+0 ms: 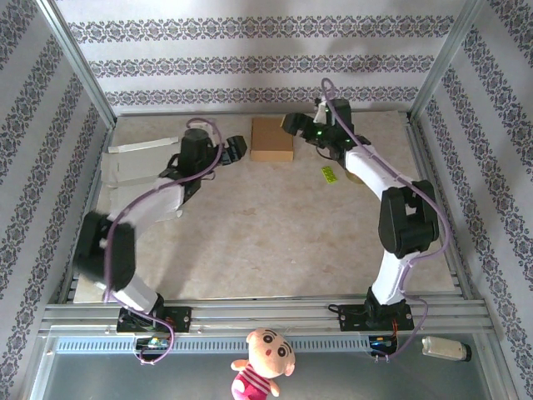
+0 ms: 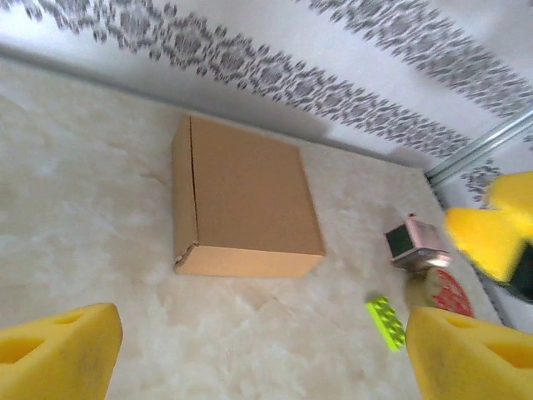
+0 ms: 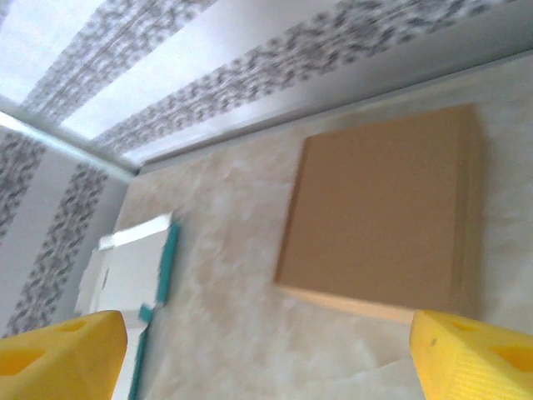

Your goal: Fold the paper box

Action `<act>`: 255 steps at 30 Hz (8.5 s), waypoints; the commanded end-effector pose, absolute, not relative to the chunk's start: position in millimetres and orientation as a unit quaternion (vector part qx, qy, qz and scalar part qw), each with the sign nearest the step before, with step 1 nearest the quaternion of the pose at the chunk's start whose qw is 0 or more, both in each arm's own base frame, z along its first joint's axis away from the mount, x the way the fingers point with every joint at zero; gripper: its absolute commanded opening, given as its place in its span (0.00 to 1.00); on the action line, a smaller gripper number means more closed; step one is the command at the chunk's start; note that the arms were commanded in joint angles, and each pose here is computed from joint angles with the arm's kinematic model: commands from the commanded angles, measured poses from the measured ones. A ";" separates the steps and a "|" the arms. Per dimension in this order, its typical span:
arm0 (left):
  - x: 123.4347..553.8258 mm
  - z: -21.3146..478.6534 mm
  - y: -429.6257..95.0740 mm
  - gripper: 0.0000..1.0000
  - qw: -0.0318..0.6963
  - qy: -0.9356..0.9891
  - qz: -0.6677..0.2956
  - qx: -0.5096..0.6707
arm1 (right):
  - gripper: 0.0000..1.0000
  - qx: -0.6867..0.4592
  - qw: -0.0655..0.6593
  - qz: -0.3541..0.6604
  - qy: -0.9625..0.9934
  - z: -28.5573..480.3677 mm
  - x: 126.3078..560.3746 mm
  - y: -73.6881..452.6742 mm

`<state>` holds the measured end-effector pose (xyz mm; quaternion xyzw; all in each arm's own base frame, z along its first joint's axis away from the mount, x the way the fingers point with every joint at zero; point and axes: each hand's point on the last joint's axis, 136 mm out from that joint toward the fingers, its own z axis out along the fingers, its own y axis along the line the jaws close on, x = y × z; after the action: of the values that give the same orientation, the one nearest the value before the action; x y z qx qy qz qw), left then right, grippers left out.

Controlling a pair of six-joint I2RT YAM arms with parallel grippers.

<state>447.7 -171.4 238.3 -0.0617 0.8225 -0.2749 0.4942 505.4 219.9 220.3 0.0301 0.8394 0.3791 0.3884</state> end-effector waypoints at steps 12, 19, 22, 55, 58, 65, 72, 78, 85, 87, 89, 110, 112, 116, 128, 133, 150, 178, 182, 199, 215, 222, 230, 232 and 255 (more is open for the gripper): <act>256.7 219.1 -59.6 0.92 0.408 0.901 -0.101 -0.109 | 0.88 -0.090 0.292 0.406 0.862 135.5 405.3 462.4; 232.2 201.4 -38.4 0.92 0.395 0.900 -0.082 -0.164 | 0.86 -0.123 0.264 0.418 0.861 79.9 391.1 556.2; 229.8 201.2 -35.3 0.92 0.399 0.898 -0.079 -0.167 | 0.84 -0.137 0.263 0.413 0.861 68.2 388.2 577.6; 235.7 210.1 -53.9 0.93 0.410 0.879 -0.164 -0.182 | 0.00 -0.177 0.270 0.381 0.866 106.9 361.6 518.7; 237.1 208.2 -61.5 0.94 0.404 0.879 -0.182 -0.174 | 0.00 -0.188 0.262 0.371 0.871 110.6 344.3 476.6; 245.6 200.7 -71.0 0.97 0.400 0.875 -0.208 -0.177 | 0.00 -0.169 0.244 0.326 0.898 102.1 293.2 372.2; 260.0 190.2 -82.8 0.98 0.382 0.884 -0.217 -0.163 | 0.00 -0.126 0.266 0.278 0.914 101.9 250.5 287.5; 278.1 182.1 -100.6 0.99 0.375 0.887 -0.237 -0.132 | 0.01 -0.064 0.285 0.224 0.930 87.8 228.4 216.6; 309.8 171.9 -118.9 0.96 0.353 0.895 -0.248 -0.118 | 0.03 -0.044 0.252 0.229 0.939 59.5 209.2 192.7; 318.3 168.7 -123.3 0.95 0.344 0.899 -0.247 -0.113 | 0.03 -0.056 0.242 0.239 0.939 57.4 205.1 197.2; 325.8 160.9 -122.6 0.94 0.335 0.906 -0.232 -0.111 | 0.03 -0.067 0.233 0.244 0.939 54.7 201.9 200.0; 381.1 59.1 -131.7 0.61 0.236 0.954 -0.157 -0.100 | 0.80 0.001 0.416 0.220 0.882 140.2 252.3 139.7; 383.5 53.0 -135.9 0.58 0.226 0.956 -0.162 -0.098 | 0.89 0.000 0.447 0.211 0.869 156.3 265.0 130.7; 385.8 40.8 -142.2 0.52 0.206 0.960 -0.170 -0.091 | 0.95 -0.006 0.478 0.198 0.856 188.4 292.1 119.1; 388.8 36.8 -157.5 0.19 0.192 0.955 -0.216 -0.068 | 0.97 -0.074 0.498 0.188 0.843 233.8 347.5 126.1; 394.8 46.6 -159.7 0.08 0.207 0.948 -0.237 -0.053 | 0.96 -0.166 0.503 0.153 0.834 246.8 356.0 134.3; 394.1 169.3 -198.0 0.00 0.486 0.781 -0.341 0.194 | 0.78 -0.547 0.492 0.047 0.675 240.8 336.5 207.7; 363.5 196.0 -209.4 0.00 0.531 0.718 -0.361 0.267 | 0.25 -0.568 0.433 0.047 0.698 197.1 396.5 215.4; 366.2 194.8 -209.8 0.00 0.527 0.723 -0.362 0.262 | 0.11 -0.568 0.435 0.046 0.697 198.4 393.9 215.5; 383.1 216.1 -170.5 0.61 0.403 0.794 -0.437 -0.128 | 0.00 -0.613 0.451 -0.258 0.595 220.0 423.5 224.5; 421.9 255.6 -238.2 0.50 0.297 0.654 -0.655 -0.236 | 0.00 -0.621 0.445 -0.360 0.535 186.1 428.8 239.0; 433.7 223.8 -238.5 0.50 0.324 0.680 -0.598 -0.273 | 0.00 -0.622 0.448 -0.355 0.535 183.9 422.9 241.6; 447.6 197.1 -237.5 0.49 0.334 0.689 -0.576 -0.287 | 0.00 -0.612 0.468 -0.332 0.545 188.5 417.5 250.7; 450.1 196.1 -242.7 0.46 0.330 0.688 -0.583 -0.280 | 0.00 -0.610 0.467 -0.330 0.549 186.6 417.0 250.1; 436.3 197.3 -250.9 0.62 0.317 0.687 -0.590 -0.282 | 0.00 -0.590 0.467 -0.333 0.568 192.4 420.2 231.4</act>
<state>438.7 -245.3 181.9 -0.2879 0.7025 -0.5729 0.3089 420.3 237.4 174.1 -0.6152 0.5597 -0.3343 0.4432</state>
